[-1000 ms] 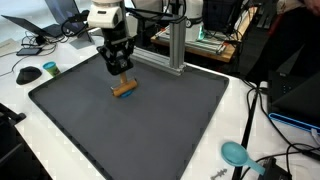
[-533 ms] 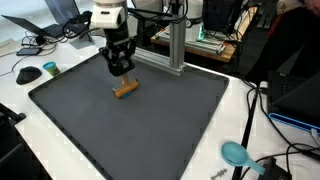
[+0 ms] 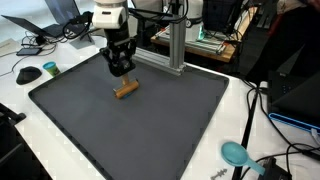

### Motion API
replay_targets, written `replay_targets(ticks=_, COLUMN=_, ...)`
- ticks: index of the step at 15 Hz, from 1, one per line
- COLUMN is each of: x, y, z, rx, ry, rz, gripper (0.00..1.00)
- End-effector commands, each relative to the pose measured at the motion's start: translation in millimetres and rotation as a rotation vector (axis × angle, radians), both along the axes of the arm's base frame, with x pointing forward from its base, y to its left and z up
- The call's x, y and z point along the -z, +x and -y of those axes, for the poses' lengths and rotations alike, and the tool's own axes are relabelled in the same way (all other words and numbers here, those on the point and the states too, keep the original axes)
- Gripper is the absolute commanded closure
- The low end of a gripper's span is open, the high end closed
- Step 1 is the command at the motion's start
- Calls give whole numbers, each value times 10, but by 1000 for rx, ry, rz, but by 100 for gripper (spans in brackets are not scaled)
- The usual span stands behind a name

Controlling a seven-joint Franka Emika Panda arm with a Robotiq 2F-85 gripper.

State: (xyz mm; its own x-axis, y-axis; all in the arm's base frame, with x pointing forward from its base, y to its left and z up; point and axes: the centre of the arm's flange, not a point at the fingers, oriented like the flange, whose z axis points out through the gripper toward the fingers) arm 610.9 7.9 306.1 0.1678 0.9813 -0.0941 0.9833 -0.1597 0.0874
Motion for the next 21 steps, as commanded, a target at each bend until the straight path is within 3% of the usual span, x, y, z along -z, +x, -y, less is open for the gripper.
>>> replay_targets(ticks=1, x=81, y=-2, z=1, rx=37, ry=44, rz=-54, gripper=78)
replay_targets(ticks=6, x=-676, y=35, z=290, rx=253, ry=146, rz=-1, gripper=78)
replay_targets(ticks=11, x=-1321, y=57, z=432, rx=524, ry=170, rz=70, gripper=78)
replay_targets(ticks=21, x=-1531, y=33, z=83, rx=1090, ry=185, rz=158, gripper=78)
